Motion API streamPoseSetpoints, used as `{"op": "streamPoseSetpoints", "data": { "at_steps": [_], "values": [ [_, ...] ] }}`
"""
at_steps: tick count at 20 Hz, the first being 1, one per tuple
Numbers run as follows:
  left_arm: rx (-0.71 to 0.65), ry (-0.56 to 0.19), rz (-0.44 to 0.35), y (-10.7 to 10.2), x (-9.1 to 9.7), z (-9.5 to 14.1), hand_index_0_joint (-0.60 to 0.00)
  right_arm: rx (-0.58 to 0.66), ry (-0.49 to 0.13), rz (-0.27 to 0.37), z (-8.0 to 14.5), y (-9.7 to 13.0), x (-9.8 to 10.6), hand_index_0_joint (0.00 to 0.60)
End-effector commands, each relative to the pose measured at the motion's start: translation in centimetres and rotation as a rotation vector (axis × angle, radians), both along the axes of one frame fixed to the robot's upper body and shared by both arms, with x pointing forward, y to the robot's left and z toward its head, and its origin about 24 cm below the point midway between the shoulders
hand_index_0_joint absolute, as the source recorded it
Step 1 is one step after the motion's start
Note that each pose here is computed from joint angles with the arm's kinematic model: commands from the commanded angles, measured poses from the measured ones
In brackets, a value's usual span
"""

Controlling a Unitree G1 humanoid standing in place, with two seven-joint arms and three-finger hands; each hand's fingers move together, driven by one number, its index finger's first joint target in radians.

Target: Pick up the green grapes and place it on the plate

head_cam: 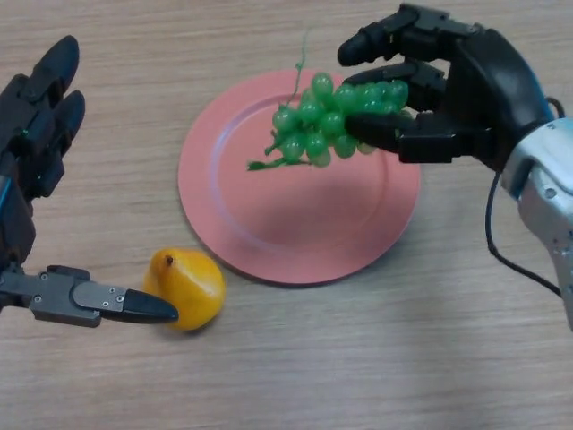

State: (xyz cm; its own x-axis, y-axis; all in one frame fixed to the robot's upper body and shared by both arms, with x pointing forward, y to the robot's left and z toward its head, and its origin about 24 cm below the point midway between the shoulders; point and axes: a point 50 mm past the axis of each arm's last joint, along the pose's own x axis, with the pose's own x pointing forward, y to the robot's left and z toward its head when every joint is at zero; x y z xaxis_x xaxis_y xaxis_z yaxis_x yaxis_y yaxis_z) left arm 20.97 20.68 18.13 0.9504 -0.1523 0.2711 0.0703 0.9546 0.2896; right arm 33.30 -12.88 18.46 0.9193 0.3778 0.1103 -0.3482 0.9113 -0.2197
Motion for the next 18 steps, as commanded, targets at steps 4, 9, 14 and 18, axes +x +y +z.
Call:
{"op": "streamPoseSetpoints", "data": {
  "at_steps": [4, 9, 14, 18],
  "values": [
    [0.036, -0.201, 0.010, 0.4, -0.4, 3.1, 0.000, 0.054, -0.394, -0.090, 5.4, -0.6, -0.7, 0.000],
    [0.031, -0.247, 0.002, -0.3, 0.5, 2.7, 0.000, 0.045, -0.377, -0.122, 4.8, -2.7, -3.1, 0.000],
    [0.012, -0.180, -0.009, -0.3, 0.7, 1.9, 0.000, 0.016, -0.369, -0.141, 3.9, -5.1, -7.3, 0.000],
    [0.039, -0.165, -0.027, -0.2, 0.7, 1.4, 0.000, 0.042, -0.365, -0.159, 3.0, -5.5, -10.0, 0.000]
  ]
}}
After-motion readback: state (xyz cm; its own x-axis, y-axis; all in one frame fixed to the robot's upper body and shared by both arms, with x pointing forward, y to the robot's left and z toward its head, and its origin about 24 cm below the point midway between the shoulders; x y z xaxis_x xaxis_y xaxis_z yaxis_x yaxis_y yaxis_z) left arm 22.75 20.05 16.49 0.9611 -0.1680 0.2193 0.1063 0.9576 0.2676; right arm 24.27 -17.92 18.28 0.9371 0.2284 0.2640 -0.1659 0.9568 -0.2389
